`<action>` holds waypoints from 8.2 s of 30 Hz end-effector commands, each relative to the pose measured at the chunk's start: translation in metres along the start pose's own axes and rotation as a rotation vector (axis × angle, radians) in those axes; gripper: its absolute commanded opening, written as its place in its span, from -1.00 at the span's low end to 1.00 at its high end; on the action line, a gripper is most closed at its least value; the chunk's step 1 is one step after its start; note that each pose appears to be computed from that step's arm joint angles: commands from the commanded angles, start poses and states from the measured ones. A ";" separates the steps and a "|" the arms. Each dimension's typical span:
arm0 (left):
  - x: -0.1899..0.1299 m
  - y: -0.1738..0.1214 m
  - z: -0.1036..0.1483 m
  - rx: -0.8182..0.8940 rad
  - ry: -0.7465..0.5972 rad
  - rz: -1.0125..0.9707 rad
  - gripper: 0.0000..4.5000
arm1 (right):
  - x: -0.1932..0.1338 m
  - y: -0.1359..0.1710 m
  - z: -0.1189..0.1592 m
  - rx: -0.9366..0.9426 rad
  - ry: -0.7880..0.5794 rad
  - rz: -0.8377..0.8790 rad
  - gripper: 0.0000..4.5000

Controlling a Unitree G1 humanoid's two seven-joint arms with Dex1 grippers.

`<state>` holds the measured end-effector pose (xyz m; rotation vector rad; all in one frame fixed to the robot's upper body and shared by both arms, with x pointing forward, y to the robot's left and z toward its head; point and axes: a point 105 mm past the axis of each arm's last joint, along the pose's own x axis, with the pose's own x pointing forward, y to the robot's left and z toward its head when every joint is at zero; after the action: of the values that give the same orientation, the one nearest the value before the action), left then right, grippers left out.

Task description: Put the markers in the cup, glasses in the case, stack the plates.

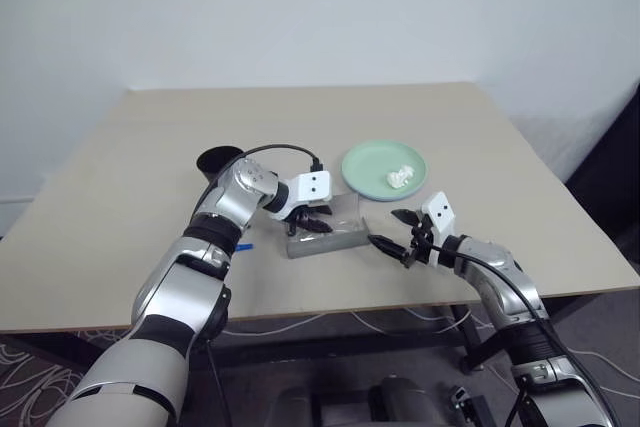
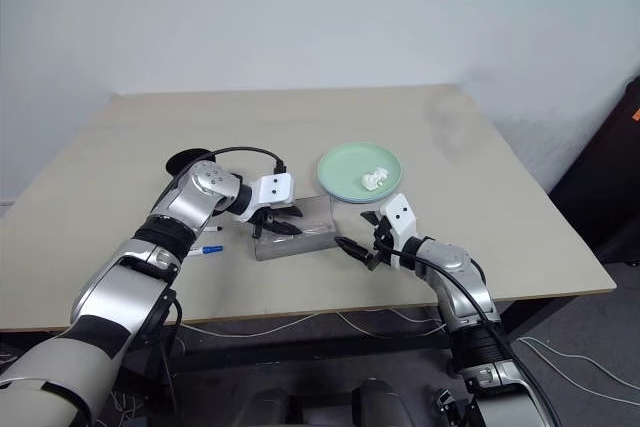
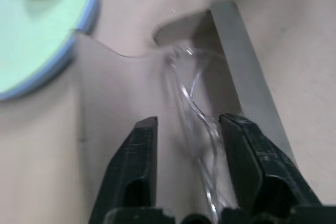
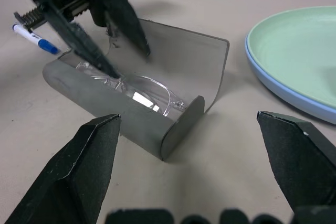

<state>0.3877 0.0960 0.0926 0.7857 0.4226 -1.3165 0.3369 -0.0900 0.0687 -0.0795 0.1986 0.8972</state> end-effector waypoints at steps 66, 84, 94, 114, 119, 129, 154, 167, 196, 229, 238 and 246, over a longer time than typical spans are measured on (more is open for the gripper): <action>-0.118 -0.044 -0.059 -0.048 0.198 -0.104 -0.14 | 0.006 0.028 0.044 -0.025 -0.146 0.136 1.00; -0.145 -0.042 -0.122 -0.188 0.468 -0.157 0.70 | 0.012 0.030 0.041 -0.017 -0.127 0.145 1.00; -0.127 -0.044 -0.135 -0.189 0.516 -0.168 0.70 | 0.013 0.027 0.044 -0.018 -0.131 0.140 1.00; -0.116 -0.036 -0.110 -0.149 0.343 -0.157 -0.97 | 0.013 0.025 0.046 -0.019 -0.139 0.125 1.00; -0.115 -0.016 -0.061 -0.159 0.050 -0.073 -0.97 | 0.010 0.025 0.050 -0.025 -0.142 0.156 1.00; -0.141 0.024 0.045 -0.168 -0.501 0.188 -0.97 | 0.005 0.023 0.055 -0.036 -0.141 0.191 1.00; -0.158 0.076 -0.038 -0.331 -0.464 1.259 -0.97 | 0.006 0.023 0.054 -0.041 -0.127 0.187 1.00; -0.155 0.075 -0.042 -0.348 -0.451 1.262 0.43 | 0.007 0.023 0.051 -0.036 -0.121 0.176 1.00; -0.160 -0.013 -0.049 -0.159 0.058 0.126 0.43 | 0.016 0.020 0.054 -0.051 -0.119 0.184 1.00; -0.127 -0.002 -0.127 -0.197 0.554 0.076 0.43 | 0.010 0.015 0.050 -0.047 -0.114 0.139 1.00; -0.128 -0.007 -0.133 -0.214 0.572 0.056 -0.11 | 0.011 0.015 0.050 -0.047 -0.115 0.135 1.00; -0.129 -0.006 -0.131 -0.200 0.567 0.061 -0.86 | 0.011 0.015 0.050 -0.046 -0.112 0.135 1.00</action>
<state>0.3677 0.2794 0.0800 0.9674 0.9822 -0.9741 0.3354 -0.0635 0.0959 -0.0409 0.1498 1.0411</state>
